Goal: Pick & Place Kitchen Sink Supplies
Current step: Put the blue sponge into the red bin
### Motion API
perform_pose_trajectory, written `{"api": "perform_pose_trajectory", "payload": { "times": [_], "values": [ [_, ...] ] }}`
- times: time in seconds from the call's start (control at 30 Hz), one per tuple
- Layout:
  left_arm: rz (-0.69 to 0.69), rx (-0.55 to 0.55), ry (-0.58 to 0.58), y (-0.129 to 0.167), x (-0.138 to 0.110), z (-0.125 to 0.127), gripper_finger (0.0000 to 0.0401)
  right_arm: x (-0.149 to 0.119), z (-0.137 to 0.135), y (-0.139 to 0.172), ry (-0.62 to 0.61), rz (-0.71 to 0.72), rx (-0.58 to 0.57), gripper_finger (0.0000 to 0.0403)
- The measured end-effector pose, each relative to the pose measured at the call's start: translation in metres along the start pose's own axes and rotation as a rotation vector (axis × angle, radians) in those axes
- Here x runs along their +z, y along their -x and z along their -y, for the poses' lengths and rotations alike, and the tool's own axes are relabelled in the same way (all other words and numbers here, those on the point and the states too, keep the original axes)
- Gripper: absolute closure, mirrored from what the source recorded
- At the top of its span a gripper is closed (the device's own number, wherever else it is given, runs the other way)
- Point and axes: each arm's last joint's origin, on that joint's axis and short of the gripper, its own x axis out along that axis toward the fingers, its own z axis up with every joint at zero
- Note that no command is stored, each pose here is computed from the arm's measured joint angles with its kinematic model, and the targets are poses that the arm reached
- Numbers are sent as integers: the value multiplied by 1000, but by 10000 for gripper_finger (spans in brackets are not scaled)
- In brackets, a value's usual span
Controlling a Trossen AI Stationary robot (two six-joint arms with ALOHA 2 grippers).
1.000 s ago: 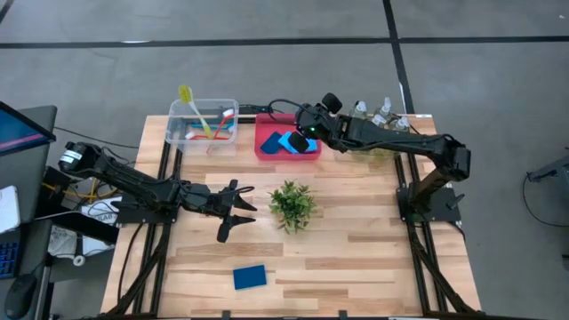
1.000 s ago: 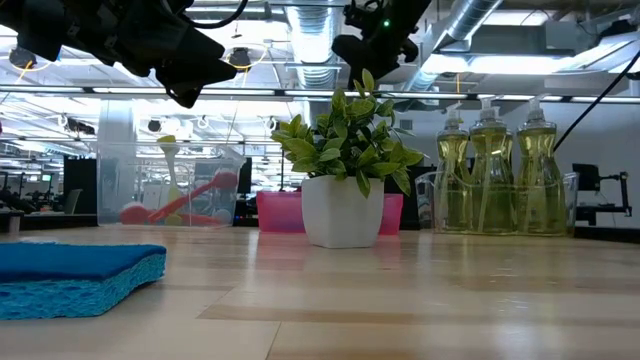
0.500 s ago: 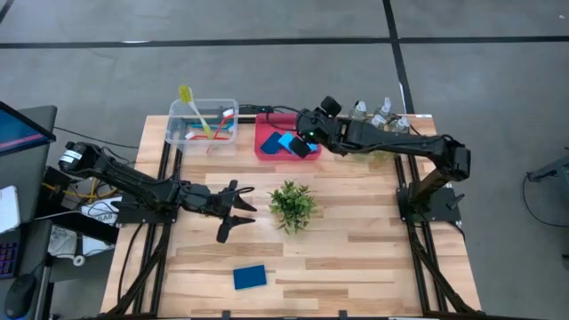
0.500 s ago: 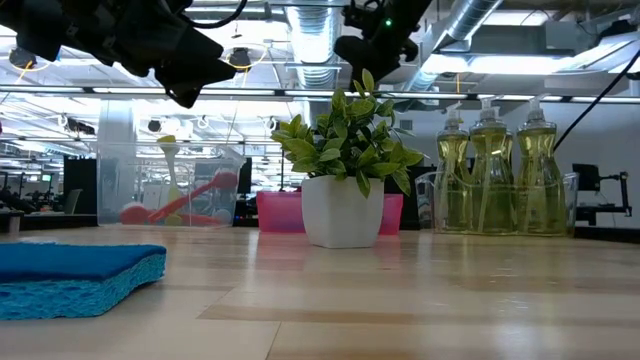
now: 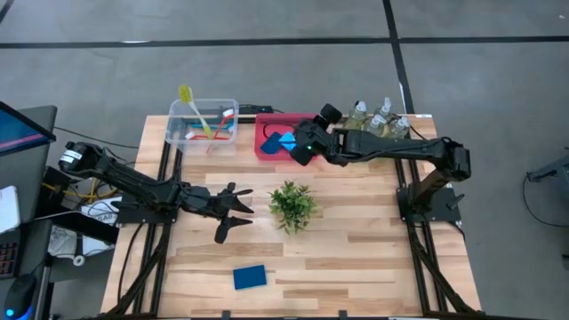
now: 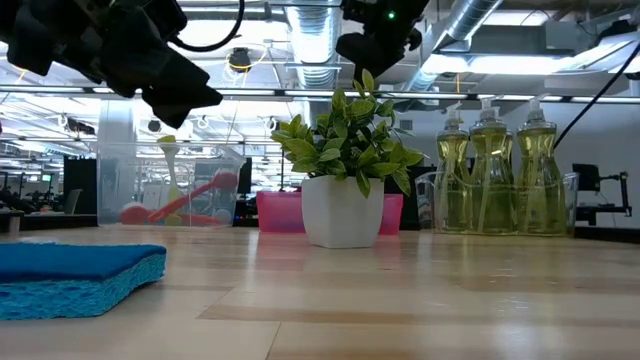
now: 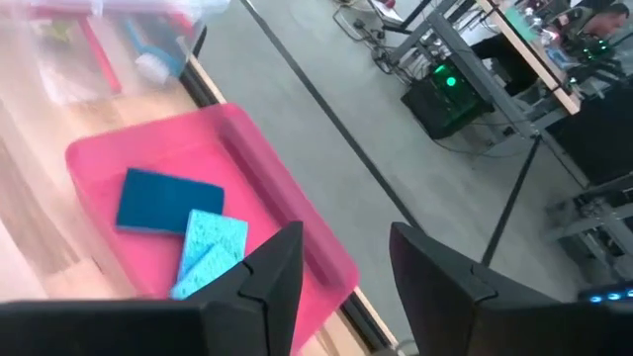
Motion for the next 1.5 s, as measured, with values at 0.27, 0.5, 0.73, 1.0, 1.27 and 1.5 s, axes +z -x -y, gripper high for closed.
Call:
{"api": "perform_pose_trajectory", "payload": {
  "times": [0.27,0.5,0.73,1.0,1.27,1.5],
  "values": [
    [-18,-119,31,0,0,4,247,-8,-17,22,78,-26,29,273],
    [-29,-144,79,2,-2,12,247,-23,-24,64,88,21,-48,284],
    [-108,-171,153,3,-9,19,247,-88,-33,100,35,104,63,284],
    [-162,-275,163,8,-15,35,247,-153,-62,138,-100,319,379,285],
    [-149,-180,111,8,-22,50,247,-172,-84,155,-64,426,497,285],
    [-193,-153,44,-14,-22,76,247,-167,-90,158,-99,461,512,285]
  ]
}}
